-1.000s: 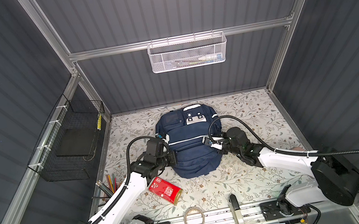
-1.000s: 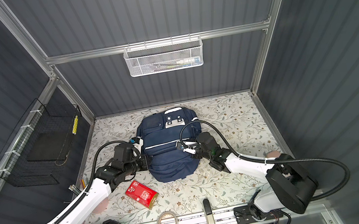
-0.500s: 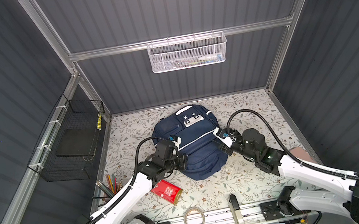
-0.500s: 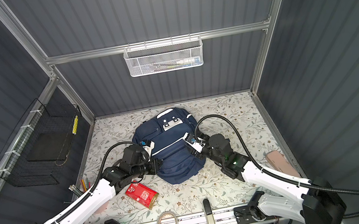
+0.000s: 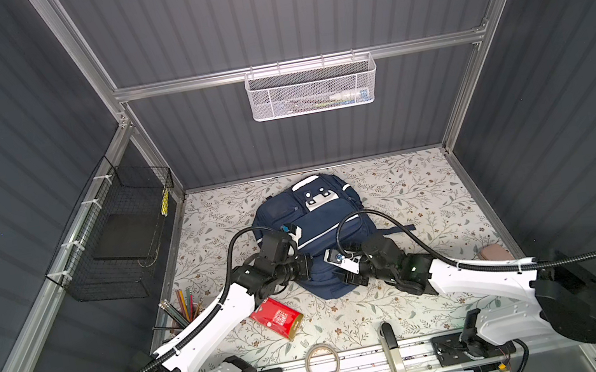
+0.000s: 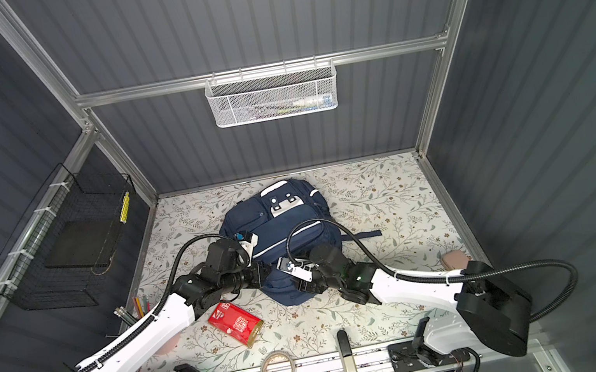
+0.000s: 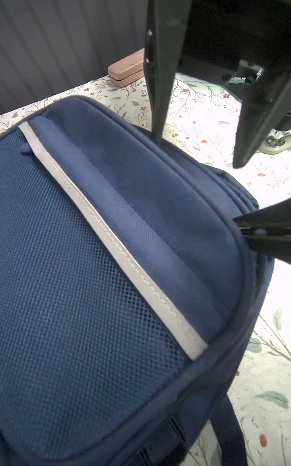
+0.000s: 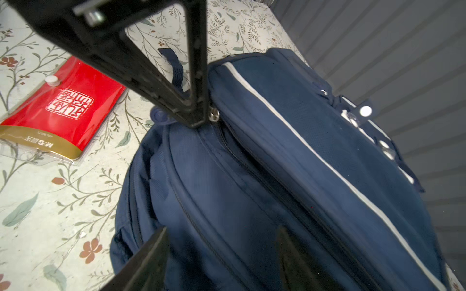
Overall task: Pack books, pencil case, and school supplies into a backpack
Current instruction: Unzip the student bag at the center of the table.
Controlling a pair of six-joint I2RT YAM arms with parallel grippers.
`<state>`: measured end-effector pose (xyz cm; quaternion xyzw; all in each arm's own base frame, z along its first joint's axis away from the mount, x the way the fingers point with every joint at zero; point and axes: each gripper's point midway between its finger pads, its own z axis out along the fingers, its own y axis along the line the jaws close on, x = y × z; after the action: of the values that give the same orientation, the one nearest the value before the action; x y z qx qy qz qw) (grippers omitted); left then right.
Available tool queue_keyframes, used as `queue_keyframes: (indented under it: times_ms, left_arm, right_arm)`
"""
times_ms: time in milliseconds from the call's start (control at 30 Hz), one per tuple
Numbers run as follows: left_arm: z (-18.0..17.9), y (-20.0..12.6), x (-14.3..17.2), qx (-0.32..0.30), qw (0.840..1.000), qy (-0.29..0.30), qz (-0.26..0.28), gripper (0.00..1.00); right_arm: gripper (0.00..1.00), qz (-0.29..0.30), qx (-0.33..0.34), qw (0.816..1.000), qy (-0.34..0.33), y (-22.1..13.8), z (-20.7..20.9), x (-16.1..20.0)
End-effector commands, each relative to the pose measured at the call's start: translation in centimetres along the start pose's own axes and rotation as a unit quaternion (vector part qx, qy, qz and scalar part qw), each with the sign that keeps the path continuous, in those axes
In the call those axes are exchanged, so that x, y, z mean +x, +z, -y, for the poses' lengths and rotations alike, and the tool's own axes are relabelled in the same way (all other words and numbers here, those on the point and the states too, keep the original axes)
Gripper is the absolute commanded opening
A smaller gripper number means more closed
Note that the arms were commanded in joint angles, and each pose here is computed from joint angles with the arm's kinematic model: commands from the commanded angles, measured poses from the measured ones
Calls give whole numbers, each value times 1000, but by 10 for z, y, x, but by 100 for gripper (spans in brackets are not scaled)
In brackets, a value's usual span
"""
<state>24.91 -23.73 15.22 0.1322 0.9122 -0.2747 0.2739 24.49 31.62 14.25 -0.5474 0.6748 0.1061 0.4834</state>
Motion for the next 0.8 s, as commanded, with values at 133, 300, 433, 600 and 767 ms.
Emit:
queue_keyframes:
  times_ms: [133,300,433,600,767]
  left_arm:
    - [18,-6,-25,31,999,5,36,0]
    - [18,-8,-24,31,999,5,36,0]
    - [18,-9,-24,31,999,5,37,0]
    - [18,-9,-23,30,999,5,36,0]
    - [21,-11,-25,39,999,-3,38,0]
  right_arm:
    - [70,14,6,1000,-17,16,4,-23]
    - [71,7,6,1000,-29,26,4,-21]
    - [72,-3,17,999,-37,32,6,-15]
    - [73,-21,39,998,-46,38,13,-7]
    - [63,-54,52,995,-72,47,16,7]
